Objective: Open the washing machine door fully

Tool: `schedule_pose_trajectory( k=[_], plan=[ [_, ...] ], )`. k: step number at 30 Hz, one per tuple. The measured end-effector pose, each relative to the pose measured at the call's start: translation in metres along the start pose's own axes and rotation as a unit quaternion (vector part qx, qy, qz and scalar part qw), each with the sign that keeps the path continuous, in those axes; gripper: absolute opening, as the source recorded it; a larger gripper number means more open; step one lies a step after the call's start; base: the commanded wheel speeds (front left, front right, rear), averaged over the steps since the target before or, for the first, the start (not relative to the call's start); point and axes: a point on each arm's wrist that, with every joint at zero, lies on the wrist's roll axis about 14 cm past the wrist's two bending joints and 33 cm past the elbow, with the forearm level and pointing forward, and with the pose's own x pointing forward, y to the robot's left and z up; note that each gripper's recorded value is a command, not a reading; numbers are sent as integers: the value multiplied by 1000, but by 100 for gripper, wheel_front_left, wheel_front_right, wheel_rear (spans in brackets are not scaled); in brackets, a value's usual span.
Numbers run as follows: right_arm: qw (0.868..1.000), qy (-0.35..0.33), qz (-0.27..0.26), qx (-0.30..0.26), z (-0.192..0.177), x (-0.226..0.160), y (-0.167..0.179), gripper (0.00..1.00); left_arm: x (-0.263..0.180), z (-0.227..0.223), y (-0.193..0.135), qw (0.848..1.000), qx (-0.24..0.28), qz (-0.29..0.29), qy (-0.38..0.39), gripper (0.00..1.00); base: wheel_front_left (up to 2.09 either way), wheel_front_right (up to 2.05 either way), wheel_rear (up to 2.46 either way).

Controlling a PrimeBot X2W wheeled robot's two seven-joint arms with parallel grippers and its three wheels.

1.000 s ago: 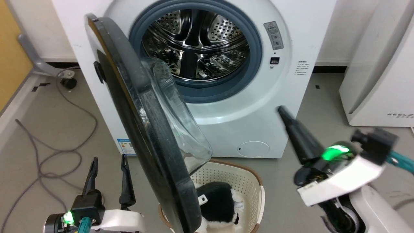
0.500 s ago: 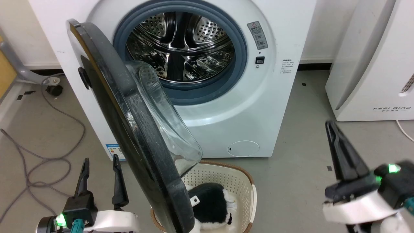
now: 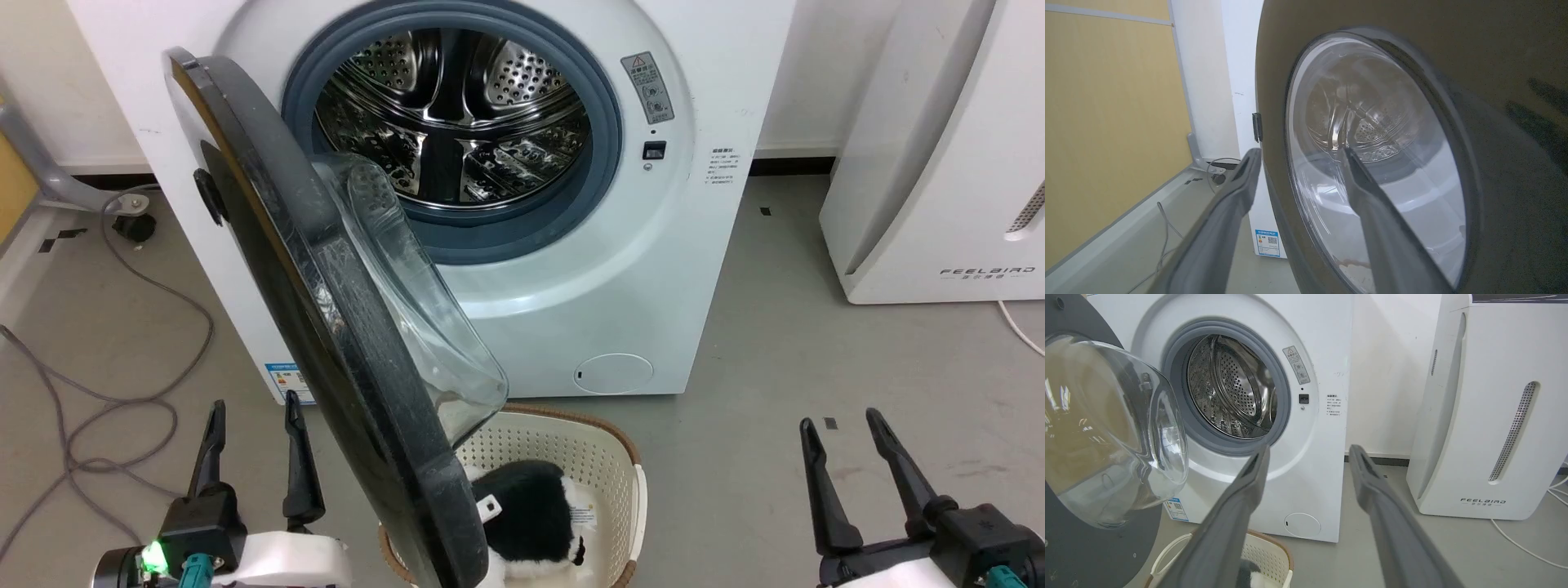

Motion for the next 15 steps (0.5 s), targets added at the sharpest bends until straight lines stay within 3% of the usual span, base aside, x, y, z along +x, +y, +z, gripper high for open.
schedule_pose_trajectory(
  k=[3,4,5,6,10,15],
  plan=[
    [1000,1,-1,-1,-1,0,0,100,0,0,2,1000,3,5,-1,100,0,0,0],
    [1000,1,-1,-2,-1,0,0,100,0,1,3,1000,4,6,-1,55,0,0,0],
    [1000,1,-1,-3,0,0,-1,100,0,1,3,1000,6,7,-2,18,0,0,0],
    [1000,1,-1,-5,0,0,0,100,0,3,5,1000,7,10,-4,0,0,0,0],
    [1000,-7,-1,-8,5,2,-1,100,2,16,13,999,14,21,-26,0,0,0,0],
    [1000,-22,-3,-9,14,3,-2,100,12,75,12,992,25,17,-120,0,0,0,0]
  ],
)
